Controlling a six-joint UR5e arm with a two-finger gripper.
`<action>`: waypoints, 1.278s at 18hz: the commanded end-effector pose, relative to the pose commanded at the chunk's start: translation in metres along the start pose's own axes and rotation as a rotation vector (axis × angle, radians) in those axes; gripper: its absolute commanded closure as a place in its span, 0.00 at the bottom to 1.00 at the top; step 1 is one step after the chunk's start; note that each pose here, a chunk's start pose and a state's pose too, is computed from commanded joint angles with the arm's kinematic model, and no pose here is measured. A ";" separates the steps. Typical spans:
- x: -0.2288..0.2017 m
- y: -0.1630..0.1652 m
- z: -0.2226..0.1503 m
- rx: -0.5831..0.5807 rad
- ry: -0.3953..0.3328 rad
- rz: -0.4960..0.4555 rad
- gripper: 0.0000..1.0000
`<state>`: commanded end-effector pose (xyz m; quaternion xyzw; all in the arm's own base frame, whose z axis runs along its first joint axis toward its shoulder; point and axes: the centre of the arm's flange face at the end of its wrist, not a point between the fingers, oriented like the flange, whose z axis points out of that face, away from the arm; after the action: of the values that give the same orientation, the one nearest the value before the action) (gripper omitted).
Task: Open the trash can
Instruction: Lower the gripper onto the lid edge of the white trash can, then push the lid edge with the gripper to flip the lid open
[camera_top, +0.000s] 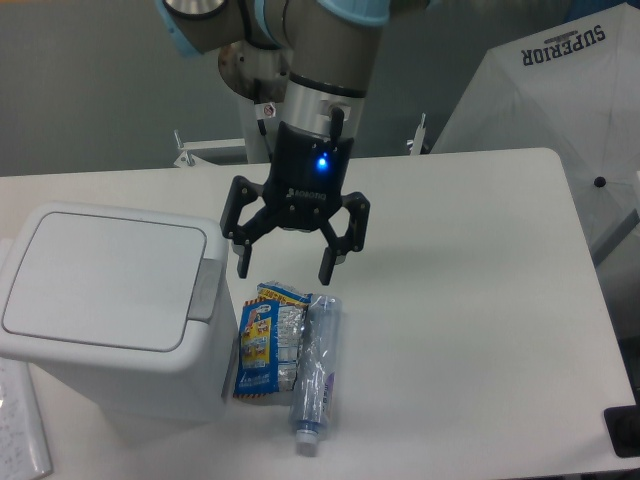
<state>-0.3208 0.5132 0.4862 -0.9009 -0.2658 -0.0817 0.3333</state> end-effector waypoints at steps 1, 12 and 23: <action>0.002 -0.001 0.003 -0.004 0.001 0.004 0.00; 0.010 0.007 0.019 -0.033 0.016 0.009 0.00; 0.012 0.010 0.025 -0.044 0.020 0.009 0.00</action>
<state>-0.3057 0.5279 0.4653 -0.9083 -0.2565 -0.0951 0.3165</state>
